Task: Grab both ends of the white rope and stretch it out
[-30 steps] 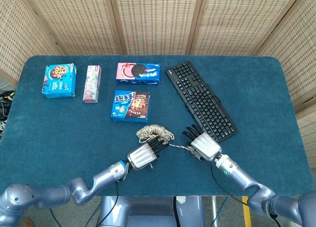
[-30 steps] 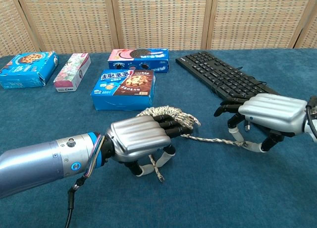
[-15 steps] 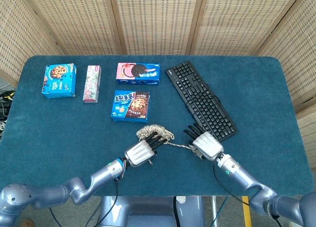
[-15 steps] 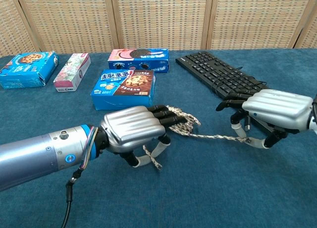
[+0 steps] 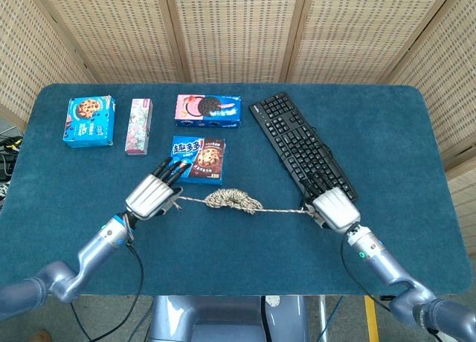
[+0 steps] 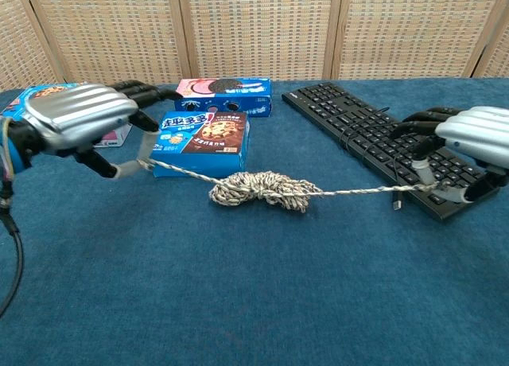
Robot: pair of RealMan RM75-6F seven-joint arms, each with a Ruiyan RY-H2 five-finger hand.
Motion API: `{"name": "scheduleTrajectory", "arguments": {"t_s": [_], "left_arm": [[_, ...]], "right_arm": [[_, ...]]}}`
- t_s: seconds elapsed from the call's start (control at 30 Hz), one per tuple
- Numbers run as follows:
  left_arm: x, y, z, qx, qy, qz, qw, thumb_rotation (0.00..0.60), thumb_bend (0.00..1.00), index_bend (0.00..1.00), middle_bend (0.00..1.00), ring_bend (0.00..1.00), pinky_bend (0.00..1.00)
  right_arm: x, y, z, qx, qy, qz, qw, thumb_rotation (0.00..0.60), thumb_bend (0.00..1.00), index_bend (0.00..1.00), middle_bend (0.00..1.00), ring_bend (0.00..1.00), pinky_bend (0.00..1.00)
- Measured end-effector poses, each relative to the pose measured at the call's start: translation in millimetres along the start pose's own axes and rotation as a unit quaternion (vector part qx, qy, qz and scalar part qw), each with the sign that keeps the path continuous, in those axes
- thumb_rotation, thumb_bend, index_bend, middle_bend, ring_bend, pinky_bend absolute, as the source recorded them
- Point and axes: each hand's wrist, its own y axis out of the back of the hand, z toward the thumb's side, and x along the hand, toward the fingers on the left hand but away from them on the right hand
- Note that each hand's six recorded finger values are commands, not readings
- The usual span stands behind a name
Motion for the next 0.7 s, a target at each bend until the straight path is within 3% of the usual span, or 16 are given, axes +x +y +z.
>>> {"name": "scheduleTrajectory", "arguments": {"t_s": [0.27, 0.5, 0.57, 0.6, 0.63, 0.7], "left_arm": [[-45, -8, -58, -0.017, 0.062, -0.009, 0.9979, 0.6, 0.41, 0.63, 0.0, 0.0, 0.0], [-75, -16, -86, -0.029, 0.094, -0.014, 0.9951, 0.6, 0.41, 0.63, 0.0, 0.0, 0.0], [-80, -18, -87, -0.032, 0.095, -0.014, 0.9949, 0.6, 0.39, 0.59, 0.0, 0.0, 0.0], [-81, -19, -86, -0.033, 0.094, -0.015, 0.9949, 0.6, 0.33, 0.49, 0.0, 0.0, 0.0], [-81, -19, -86, -0.034, 0.094, -0.016, 0.9949, 0.6, 0.22, 0.31, 0.0, 0.0, 0.0], [-82, -21, -85, -0.039, 0.093, -0.021, 0.9946, 0.6, 0.05, 0.06, 0.0, 0.0, 0.0]], "right_arm": [[26, 2, -31, 0.021, -0.045, -0.004, 0.9988, 0.6, 0.72, 0.62, 0.1, 0.0, 0.0], [53, 7, -54, 0.029, -0.077, -0.009, 0.9966, 0.6, 0.72, 0.62, 0.1, 0.0, 0.0], [58, 7, -56, 0.03, -0.079, -0.01, 0.9964, 0.6, 0.7, 0.56, 0.09, 0.0, 0.0], [59, 7, -56, 0.031, -0.079, -0.01, 0.9964, 0.6, 0.63, 0.46, 0.08, 0.0, 0.0], [60, 7, -56, 0.031, -0.079, -0.01, 0.9964, 0.6, 0.55, 0.37, 0.06, 0.0, 0.0], [61, 6, -55, 0.027, -0.081, -0.008, 0.9963, 0.6, 0.25, 0.15, 0.02, 0.0, 0.0]]}}
